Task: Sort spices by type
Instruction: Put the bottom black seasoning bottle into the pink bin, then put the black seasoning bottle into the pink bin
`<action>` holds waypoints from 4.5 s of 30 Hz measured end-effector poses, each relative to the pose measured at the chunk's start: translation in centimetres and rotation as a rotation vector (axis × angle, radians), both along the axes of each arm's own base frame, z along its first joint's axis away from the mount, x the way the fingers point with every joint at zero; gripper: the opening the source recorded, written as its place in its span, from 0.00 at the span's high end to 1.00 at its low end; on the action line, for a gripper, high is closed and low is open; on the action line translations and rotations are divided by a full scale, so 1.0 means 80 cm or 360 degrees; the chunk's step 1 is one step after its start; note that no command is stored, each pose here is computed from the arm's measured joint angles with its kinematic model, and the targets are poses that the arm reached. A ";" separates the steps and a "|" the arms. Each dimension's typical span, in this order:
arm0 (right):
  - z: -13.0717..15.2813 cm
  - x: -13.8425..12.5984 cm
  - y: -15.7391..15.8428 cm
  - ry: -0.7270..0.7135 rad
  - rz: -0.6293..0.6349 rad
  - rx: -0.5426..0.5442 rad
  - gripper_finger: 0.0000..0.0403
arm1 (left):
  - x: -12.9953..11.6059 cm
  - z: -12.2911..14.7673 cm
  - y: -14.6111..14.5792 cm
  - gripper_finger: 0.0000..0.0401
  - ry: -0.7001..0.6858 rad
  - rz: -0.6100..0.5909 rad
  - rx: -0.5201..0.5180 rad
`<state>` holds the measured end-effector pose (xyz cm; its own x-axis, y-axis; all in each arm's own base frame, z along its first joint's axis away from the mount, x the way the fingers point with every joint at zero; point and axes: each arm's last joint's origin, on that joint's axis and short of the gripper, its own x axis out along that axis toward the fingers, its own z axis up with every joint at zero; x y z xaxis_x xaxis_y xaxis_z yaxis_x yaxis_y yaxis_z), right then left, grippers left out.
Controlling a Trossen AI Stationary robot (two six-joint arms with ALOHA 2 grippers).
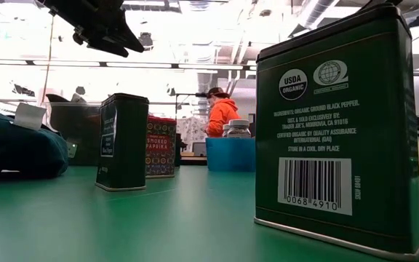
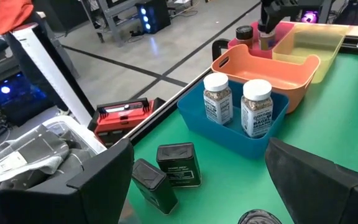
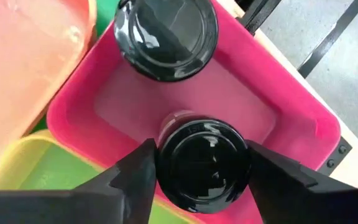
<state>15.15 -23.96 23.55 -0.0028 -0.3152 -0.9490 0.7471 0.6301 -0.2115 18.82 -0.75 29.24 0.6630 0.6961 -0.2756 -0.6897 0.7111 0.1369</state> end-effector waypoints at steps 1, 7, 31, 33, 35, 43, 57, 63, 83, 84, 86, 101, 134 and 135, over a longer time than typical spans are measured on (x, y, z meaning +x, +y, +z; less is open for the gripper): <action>0.000 0.000 -0.001 -0.0005 -0.0001 -0.0008 0.36 | 0.000 0.000 0.000 0.13 -0.0003 0.0001 -0.0003; 0.001 0.002 0.001 -0.0016 -0.0001 -0.0018 0.26 | 0.000 0.000 0.000 0.13 -0.0016 -0.0002 -0.0020; 0.153 -0.024 0.091 -0.0396 0.0161 -0.0540 0.24 | 0.001 0.000 0.000 0.13 -0.0044 -0.0007 -0.0047; 0.159 -0.025 0.101 -0.0427 0.0187 -0.0564 0.24 | 0.001 0.000 0.000 0.13 -0.0043 -0.0007 -0.0047; 0.165 -0.025 0.110 -0.0459 0.0221 -0.0591 0.24 | 0.001 0.000 0.000 0.13 -0.0043 -0.0006 -0.0047; 0.168 -0.024 0.118 -0.0485 0.0265 -0.0607 0.24 | 0.001 0.001 0.000 0.13 -0.0049 -0.0006 -0.0049; 0.162 -0.001 0.139 -0.0522 0.0366 -0.0497 0.24 | 0.001 0.000 0.000 0.13 -0.0043 -0.0007 -0.0049; 0.167 0.026 0.198 -0.0638 0.0614 -0.0452 0.24 | 0.006 0.002 -0.004 0.13 -0.0113 -0.0160 -0.0168; 0.087 0.048 0.339 -0.0925 0.0977 -0.0619 0.24 | 0.076 -0.064 0.042 0.13 0.0530 -0.0365 -0.0576; 0.085 0.050 0.342 -0.0953 0.0984 -0.0638 0.24 | 0.079 -0.068 0.042 0.13 0.0553 -0.0376 -0.0595; 0.081 0.051 0.347 -0.0978 0.1001 -0.0653 0.24 | 0.083 -0.077 0.042 0.13 0.0597 -0.0367 -0.0610; 0.080 0.054 0.360 -0.1096 0.1006 -0.0721 0.24 | 0.092 -0.111 0.042 0.22 0.0835 -0.0349 -0.0680; 0.058 0.055 0.342 -0.0983 0.0909 -0.0821 0.24 | 0.154 0.040 0.109 0.49 0.0331 -0.0627 -0.0335; 0.058 0.055 0.342 -0.0984 0.0909 -0.0822 0.24 | 0.161 0.041 0.113 0.49 0.0332 -0.0642 -0.0337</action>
<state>19.57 3.44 28.22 0.7288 -0.4906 -0.4776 0.4308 0.8708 -0.2371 31.70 8.28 32.55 0.7837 0.3097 -0.5385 -0.3271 0.9427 0.0662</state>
